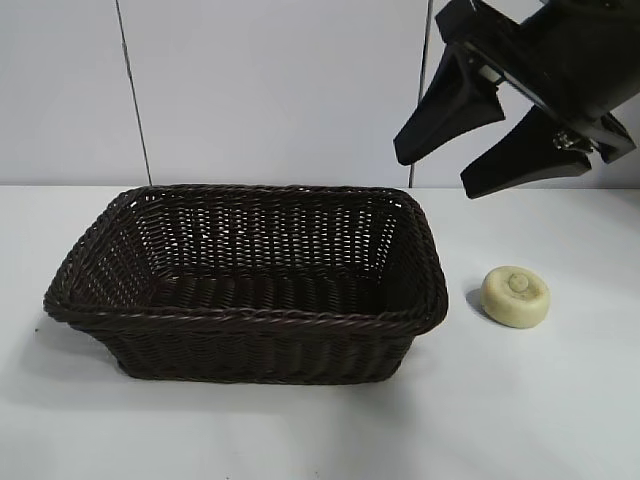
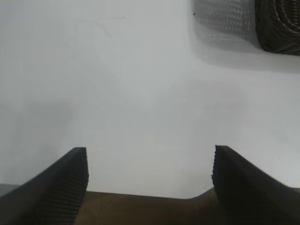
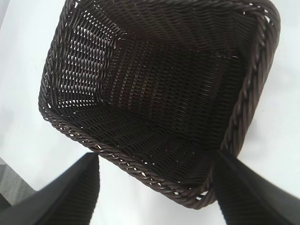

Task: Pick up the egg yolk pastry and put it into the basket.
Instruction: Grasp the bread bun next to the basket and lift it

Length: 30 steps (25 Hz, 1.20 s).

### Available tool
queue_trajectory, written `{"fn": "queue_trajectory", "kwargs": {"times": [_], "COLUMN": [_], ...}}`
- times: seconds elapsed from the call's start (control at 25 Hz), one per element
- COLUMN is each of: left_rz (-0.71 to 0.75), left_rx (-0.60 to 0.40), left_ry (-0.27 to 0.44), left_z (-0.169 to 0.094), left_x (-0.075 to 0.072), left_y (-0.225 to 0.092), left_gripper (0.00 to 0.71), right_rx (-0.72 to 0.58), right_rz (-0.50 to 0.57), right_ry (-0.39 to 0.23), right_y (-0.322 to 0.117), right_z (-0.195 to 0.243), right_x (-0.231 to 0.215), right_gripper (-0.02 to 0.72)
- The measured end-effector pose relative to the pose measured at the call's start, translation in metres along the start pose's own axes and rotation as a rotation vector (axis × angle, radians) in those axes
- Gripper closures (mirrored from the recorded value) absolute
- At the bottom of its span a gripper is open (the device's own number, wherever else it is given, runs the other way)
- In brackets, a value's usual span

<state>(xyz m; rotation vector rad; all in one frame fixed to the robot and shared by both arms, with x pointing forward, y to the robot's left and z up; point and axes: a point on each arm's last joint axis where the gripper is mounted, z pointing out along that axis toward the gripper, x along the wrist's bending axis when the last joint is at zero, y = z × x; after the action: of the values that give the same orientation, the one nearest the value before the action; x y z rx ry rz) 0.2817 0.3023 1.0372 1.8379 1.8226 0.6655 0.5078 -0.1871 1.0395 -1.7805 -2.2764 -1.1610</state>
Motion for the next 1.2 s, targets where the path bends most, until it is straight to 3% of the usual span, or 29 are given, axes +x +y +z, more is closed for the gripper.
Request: {"fn": "queue_trajectory", "kwargs": {"times": [0.28,0.68,1.0,1.2], "left_rz": [0.0,-0.004,-0.005,-0.005], "left_rx": [-0.024,-0.345,-0.346,-0.346], "left_ry": [0.0,0.005,0.004,0.004], "left_z": [-0.003,-0.036,-0.037,-0.037], "left_x": [0.0,0.0,0.0,0.0], "left_y": [-0.002,-0.035,-0.036,-0.036], "left_gripper": [0.171,0.171,0.171,0.171], "right_rx": [0.005,0.099,0.193,0.205], "right_rz": [0.031,0.043,0.016,0.079], "right_ry": [-0.005,-0.13,-0.281,-0.335], "right_y": [0.0,0.011,0.038,0.05], "right_z": [0.0,-0.004,0.007,0.014], "right_x": [0.0,-0.007,-0.024,-0.054], "right_gripper": [0.206,0.206,0.206,0.206]}}
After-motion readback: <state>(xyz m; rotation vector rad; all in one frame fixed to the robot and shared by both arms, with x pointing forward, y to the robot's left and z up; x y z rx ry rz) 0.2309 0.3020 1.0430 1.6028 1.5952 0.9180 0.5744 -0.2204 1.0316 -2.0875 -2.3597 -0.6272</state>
